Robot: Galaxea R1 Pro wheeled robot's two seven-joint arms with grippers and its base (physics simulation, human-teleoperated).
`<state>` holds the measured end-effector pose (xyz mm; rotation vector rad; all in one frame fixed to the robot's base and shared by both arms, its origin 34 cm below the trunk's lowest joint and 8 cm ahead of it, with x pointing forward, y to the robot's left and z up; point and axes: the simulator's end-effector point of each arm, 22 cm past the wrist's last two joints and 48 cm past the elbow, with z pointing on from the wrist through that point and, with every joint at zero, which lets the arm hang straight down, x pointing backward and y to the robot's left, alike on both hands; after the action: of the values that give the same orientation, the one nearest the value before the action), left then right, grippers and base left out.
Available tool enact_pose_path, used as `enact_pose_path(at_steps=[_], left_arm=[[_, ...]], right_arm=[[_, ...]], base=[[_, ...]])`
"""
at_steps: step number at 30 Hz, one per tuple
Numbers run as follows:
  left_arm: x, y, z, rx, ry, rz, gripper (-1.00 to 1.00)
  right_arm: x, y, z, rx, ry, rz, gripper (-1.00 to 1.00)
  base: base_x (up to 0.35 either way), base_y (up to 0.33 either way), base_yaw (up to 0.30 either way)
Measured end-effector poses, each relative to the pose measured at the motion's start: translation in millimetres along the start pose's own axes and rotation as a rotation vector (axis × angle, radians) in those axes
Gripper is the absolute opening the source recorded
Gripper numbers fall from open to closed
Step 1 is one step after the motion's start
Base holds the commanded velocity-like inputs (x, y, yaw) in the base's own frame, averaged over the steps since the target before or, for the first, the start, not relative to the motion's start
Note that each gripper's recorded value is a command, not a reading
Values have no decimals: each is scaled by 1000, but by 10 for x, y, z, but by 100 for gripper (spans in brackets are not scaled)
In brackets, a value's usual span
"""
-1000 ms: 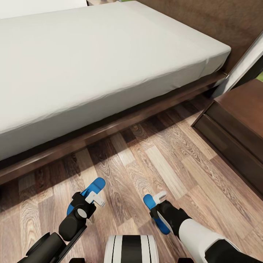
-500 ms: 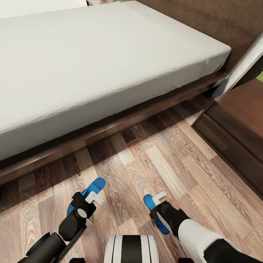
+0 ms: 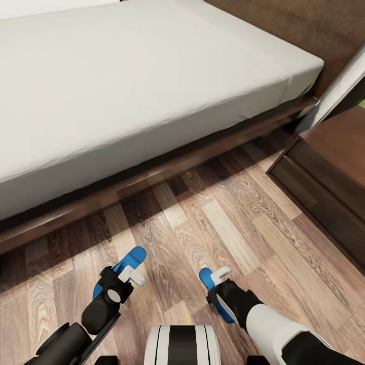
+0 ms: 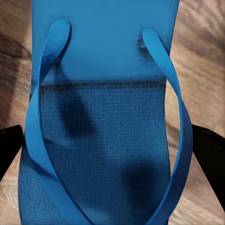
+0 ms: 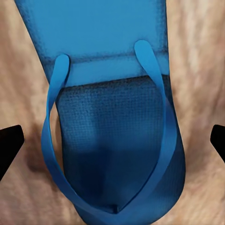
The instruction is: In the bedroom, move the book from the bed onto either nightstand, and place the two sandals side by side next to the bed.
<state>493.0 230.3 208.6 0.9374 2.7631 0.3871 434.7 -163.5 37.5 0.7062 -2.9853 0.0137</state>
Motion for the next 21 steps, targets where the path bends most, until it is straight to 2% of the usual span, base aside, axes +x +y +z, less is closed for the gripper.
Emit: enact_pose_path(at_steps=[21], left_arm=[[33,-37,41,8,10,2,-100]], right_arm=[[53,23,51,-5,12,-2,100]], base=[[0,0,0]])
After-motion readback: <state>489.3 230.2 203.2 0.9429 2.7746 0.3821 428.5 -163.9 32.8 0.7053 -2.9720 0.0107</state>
